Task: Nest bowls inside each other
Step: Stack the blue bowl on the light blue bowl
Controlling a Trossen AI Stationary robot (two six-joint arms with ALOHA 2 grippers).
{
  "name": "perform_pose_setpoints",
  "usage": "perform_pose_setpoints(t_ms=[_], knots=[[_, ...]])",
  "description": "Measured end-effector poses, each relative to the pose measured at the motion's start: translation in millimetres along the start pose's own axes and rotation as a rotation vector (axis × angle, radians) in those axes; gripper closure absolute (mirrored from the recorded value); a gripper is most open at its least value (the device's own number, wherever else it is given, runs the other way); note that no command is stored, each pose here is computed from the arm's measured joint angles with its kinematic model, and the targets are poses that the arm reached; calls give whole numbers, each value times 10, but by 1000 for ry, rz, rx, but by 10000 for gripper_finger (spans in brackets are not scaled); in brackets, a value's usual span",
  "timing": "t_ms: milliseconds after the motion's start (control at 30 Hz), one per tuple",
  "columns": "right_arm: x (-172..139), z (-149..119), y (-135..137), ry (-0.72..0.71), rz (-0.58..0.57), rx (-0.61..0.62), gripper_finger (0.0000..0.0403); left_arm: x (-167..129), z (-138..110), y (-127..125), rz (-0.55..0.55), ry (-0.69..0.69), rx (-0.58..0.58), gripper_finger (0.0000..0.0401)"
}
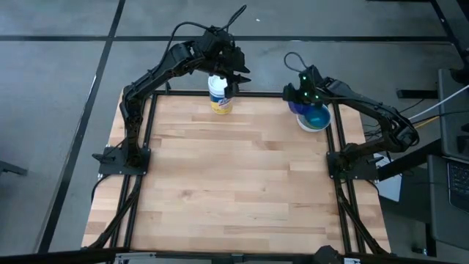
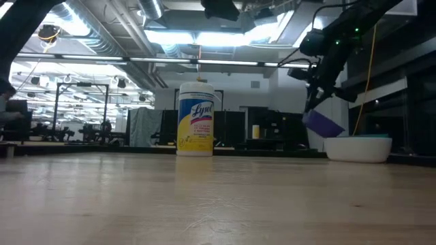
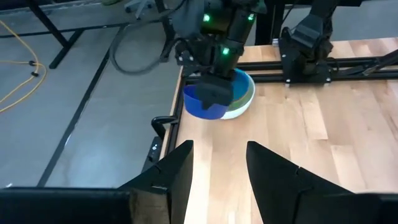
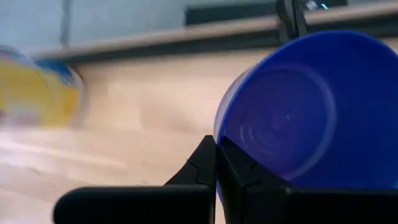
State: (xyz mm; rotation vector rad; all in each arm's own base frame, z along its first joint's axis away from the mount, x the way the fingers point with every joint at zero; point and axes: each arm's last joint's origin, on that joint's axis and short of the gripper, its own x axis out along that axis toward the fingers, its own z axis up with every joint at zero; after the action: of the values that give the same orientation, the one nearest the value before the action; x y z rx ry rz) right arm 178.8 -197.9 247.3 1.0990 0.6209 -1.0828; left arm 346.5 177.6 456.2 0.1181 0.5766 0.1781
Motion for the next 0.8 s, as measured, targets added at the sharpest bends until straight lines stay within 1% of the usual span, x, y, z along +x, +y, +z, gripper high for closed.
perform_pose_setpoints(t_ms=[133, 300, 367, 467, 567, 700, 800], knots=[[-16, 152, 74, -99, 140, 49, 402, -12, -15, 47, -15, -7, -6, 256], [-47, 287, 90, -164, 244, 88, 402, -21, -26, 80, -25, -13, -16, 256], [-66, 303, 70, -151, 227, 94, 402, -25, -32, 98, -22, -12, -16, 256], [-121, 329, 60, -142, 181, 73, 402, -29, -37, 112, -19, -12, -17, 256], [-235, 416, 74, -164, 155, 45, 402, -32, -41, 123, -17, -12, -18, 256], [-558, 599, 180, -203, 161, -1, 402, -33, -43, 131, -15, -11, -19, 256], [-848, 671, 224, -196, 109, -51, 402, -36, -47, 141, -13, -11, -20, 256]])
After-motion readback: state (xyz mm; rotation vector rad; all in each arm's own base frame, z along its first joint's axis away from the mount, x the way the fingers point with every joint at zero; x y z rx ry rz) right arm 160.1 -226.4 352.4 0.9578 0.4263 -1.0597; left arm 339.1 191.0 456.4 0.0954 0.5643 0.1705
